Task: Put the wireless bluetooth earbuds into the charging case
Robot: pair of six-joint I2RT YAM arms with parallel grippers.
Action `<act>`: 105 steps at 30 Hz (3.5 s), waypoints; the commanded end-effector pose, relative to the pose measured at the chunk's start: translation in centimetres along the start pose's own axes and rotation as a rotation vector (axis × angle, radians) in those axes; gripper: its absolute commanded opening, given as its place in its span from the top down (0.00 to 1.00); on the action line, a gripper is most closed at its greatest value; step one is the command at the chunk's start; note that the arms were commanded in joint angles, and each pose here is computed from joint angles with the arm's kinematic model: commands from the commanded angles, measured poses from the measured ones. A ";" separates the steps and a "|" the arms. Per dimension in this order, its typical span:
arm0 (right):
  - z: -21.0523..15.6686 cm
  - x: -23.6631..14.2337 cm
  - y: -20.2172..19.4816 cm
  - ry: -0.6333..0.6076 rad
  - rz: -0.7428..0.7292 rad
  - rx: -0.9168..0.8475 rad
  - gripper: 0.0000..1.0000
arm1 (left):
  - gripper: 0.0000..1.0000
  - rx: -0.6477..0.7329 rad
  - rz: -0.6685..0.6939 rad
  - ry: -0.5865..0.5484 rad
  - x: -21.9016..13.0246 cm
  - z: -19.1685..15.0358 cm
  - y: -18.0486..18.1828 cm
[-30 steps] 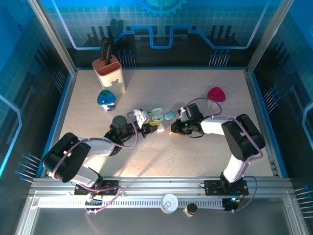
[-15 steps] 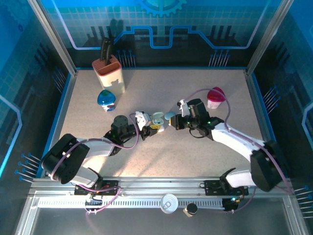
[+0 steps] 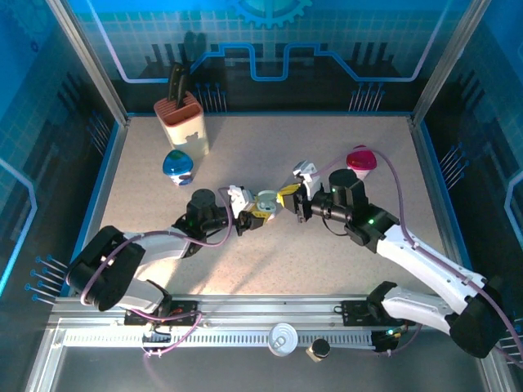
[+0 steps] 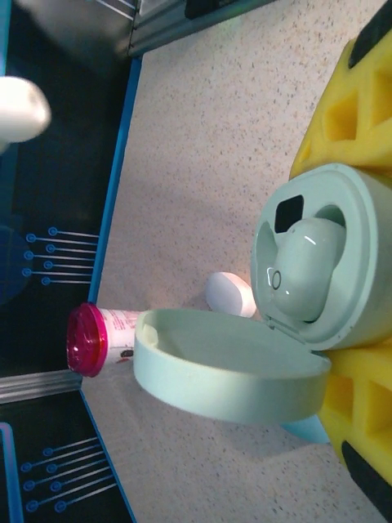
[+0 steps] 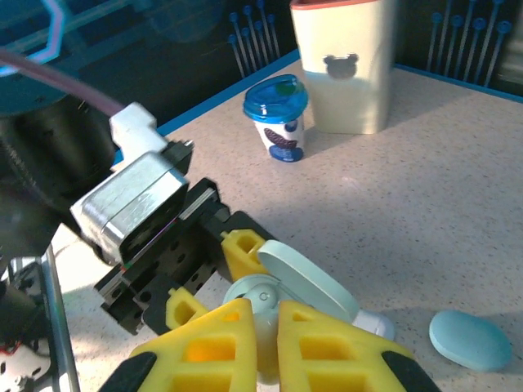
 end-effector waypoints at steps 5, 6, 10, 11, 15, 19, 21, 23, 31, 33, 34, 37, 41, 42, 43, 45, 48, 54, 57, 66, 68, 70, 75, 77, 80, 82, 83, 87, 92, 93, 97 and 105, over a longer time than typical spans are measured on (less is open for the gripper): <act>-0.1 1.1 1.5 0.023 0.082 -0.093 0.91 | 0.69 0.023 -0.081 -0.049 -0.5 2.7 -1.3; -0.3 1.3 1.5 0.032 0.086 -0.094 0.91 | 0.69 0.025 -0.081 -0.051 -0.6 2.8 -1.4; -1.1 2.0 1.2 0.065 0.075 -0.107 0.90 | 0.69 0.027 -0.101 -0.056 -0.8 3.3 -1.8; -1.2 2.2 1.2 0.071 0.072 -0.108 0.91 | 0.69 0.024 -0.107 -0.054 -0.8 3.3 -1.9; -1.6 2.5 1.1 0.085 0.072 -0.111 0.90 | 0.69 0.025 -0.112 -0.057 -0.9 3.5 -2.0; -2.4 2.9 0.9 0.110 0.069 -0.117 0.91 | 0.69 0.028 -0.110 -0.062 -1.0 3.7 -2.1; -2.8 3.0 0.9 0.123 0.067 -0.119 0.91 | 0.69 0.030 -0.110 -0.064 -1.0 3.7 -2.1; -3.0 3.2 0.9 0.129 0.073 -0.124 0.91 | 0.69 0.032 -0.107 -0.065 -1.1 3.7 -2.1; -3.4 3.2 0.7 0.156 0.057 -0.149 0.91 | 0.69 0.042 -0.097 -0.068 -1.2 3.8 -2.0; -3.4 3.2 0.8 0.159 0.061 -0.150 0.91 | 0.69 0.041 -0.097 -0.068 -1.2 3.9 -2.0; -3.4 3.2 0.8 0.163 0.061 -0.153 0.91 | 0.69 0.041 -0.093 -0.067 -1.2 3.8 -1.9; -3.6 3.4 1.0 0.172 0.078 -0.155 0.90 | 0.69 0.042 -0.094 -0.070 -1.2 3.9 -1.8; -3.0 3.7 1.5 0.162 0.097 -0.151 0.73 | 0.68 0.041 -0.097 -0.070 -1.1 3.9 -1.8; -2.6 3.6 1.5 0.147 0.095 -0.145 0.67 | 0.68 0.043 -0.095 -0.070 -1.1 4.0 -1.8; -2.2 3.4 1.5 0.130 0.089 -0.139 0.62 | 0.68 0.042 -0.093 -0.069 -1.1 3.9 -1.8; -1.4 2.8 1.2 0.093 0.072 -0.119 0.54 | 0.68 0.042 -0.091 -0.070 -1.2 3.8 -1.7; 0.3 1.3 0.8 0.010 0.057 -0.077 0.47 | 0.68 0.045 -0.085 -0.069 -1.3 3.7 -1.6; 2.6 -0.5 0.2 -0.097 0.030 -0.007 0.43 | 0.68 0.077 -0.093 -0.070 -1.3 3.3 -1.6; 2.7 -0.1 -1.8 -0.078 -0.056 0.093 0.50 | 0.68 0.097 -0.111 -0.073 -1.3 3.3 -1.9; 0.4 3.4 -3.1 0.212 -0.032 0.187 0.64 | 0.68 0.119 -0.118 -0.095 -1.8 3.2 -2.4; -0.2 3.5 -2.6 0.224 0.003 0.176 0.65 | 0.68 0.073 -0.082 -0.093 -1.8 3.5 -1.9; -0.4 3.4 -2.1 0.216 0.037 0.162 0.66 | 0.68 0.041 -0.063 -0.092 -1.7 3.6 -1.6; 0.1 2.4 -1.1 0.173 0.083 0.144 0.64 | 0.68 0.010 -0.054 -0.093 -1.5 3.8 -1.3; 0.5 2.1 -1.1 0.152 0.074 0.151 0.63 | 0.68 0.004 -0.059 -0.096 -1.3 3.9 -1.2; 0.8 2.0 -1.4 0.134 0.064 0.183 0.57 | 0.68 0.001 -0.064 -0.107 -1.2 4.1 -1.1; 0.7 1.9 -1.9 0.131 0.050 0.244 0.49 | 0.68 0.002 -0.066 -0.112 -1.2 4.1 -1.2; 0.6 1.9 -2.5 0.138 0.031 0.299 0.46 | 0.68 0.005 -0.065 -0.117 -1.3 4.1 -1.2; -0.9 1.9 -4.8 0.149 0.062 0.673 0.27 | 0.68 0.071 -0.062 -0.166 -1.9 4.2 -1.6; 0.0 2.6 -3.1 0.096 0.265 0.801 0.21 | 0.68 0.112 -0.039 -0.212 -2.5 4.7 -1.8; 0.2 2.7 -2.7 0.095 0.287 0.800 0.21 | 0.68 0.112 -0.038 -0.210 -2.5 4.7 -1.8; 0.4 3.3 -1.8 0.108 0.358 0.821 0.21 | 0.68 0.113 -0.015 -0.225 -2.4 5.0 -1.4; -0.5 5.0 -0.7 0.130 0.446 0.864 0.23 | 0.67 0.120 0.019 -0.282 -2.4 6.0 -0.9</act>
Point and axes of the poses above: each hand's point on the last joint's axis, 136 mm out from that joint toward the fingers, its own x axis out along the fingers, its own y axis along the line the jaws close on, z = x × y, the point moved 4 cm from there along -x, back along the fingers, and after that the axes turned 6 degrees about -x, right-handed, at the moved point
